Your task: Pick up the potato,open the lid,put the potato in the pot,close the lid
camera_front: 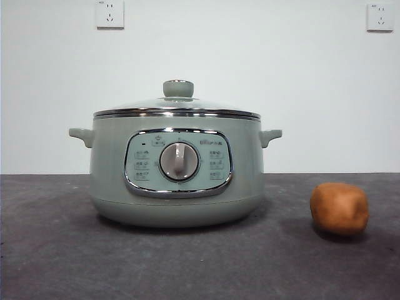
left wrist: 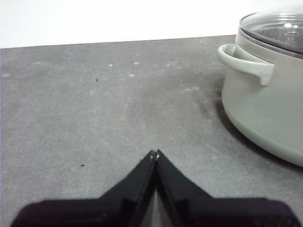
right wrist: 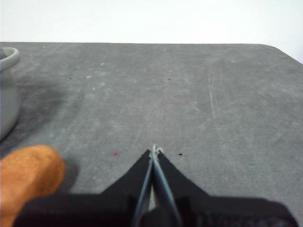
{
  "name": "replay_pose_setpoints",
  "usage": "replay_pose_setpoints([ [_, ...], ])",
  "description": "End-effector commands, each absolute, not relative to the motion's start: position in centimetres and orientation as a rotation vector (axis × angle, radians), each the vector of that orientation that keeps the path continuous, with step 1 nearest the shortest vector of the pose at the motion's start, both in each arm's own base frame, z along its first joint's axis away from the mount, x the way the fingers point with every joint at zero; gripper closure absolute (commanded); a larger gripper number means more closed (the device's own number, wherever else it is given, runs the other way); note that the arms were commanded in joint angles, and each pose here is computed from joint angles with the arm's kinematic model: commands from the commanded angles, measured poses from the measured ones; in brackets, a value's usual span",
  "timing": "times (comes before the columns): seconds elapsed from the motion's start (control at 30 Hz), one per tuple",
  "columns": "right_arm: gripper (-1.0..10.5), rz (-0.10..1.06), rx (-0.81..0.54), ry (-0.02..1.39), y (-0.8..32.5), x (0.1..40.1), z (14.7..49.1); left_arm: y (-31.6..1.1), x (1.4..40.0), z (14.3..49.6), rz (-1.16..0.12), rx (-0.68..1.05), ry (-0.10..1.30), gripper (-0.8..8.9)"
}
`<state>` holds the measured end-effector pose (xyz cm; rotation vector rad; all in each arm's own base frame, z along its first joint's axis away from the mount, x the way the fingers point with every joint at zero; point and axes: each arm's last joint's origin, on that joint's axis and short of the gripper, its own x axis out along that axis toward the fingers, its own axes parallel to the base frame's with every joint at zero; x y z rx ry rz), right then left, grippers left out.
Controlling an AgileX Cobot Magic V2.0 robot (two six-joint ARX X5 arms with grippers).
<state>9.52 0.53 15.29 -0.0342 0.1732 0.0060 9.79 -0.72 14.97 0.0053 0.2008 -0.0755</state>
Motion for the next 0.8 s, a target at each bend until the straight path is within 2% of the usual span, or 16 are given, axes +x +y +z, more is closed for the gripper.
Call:
replay_pose_setpoints([
  [0.03,9.5,0.005,0.039,0.178,0.5,9.6,15.0,-0.7,9.8,14.6,-0.074,0.003,0.212,8.16],
  [0.4,9.4,0.002,0.118,0.159,0.6,9.6,15.2,-0.7,9.9,15.1,-0.078,0.001,0.168,8.13],
  [0.5,8.6,0.026,0.151,0.130,0.6,9.6,15.9,-0.7,9.9,15.7,-0.078,-0.003,0.142,8.06],
  [0.57,7.6,0.051,0.153,0.105,0.7,9.5,16.6,-0.7,9.8,16.2,-0.078,-0.005,0.128,7.45],
  [0.73,6.2,0.087,0.157,0.044,0.7,9.0,18.6,-0.7,9.6,17.5,-0.084,-0.057,0.091,5.36],
  [0.8,5.5,0.089,0.167,0.020,0.7,8.8,19.5,-0.8,9.5,18.0,-0.108,-0.058,0.077,4.89],
])
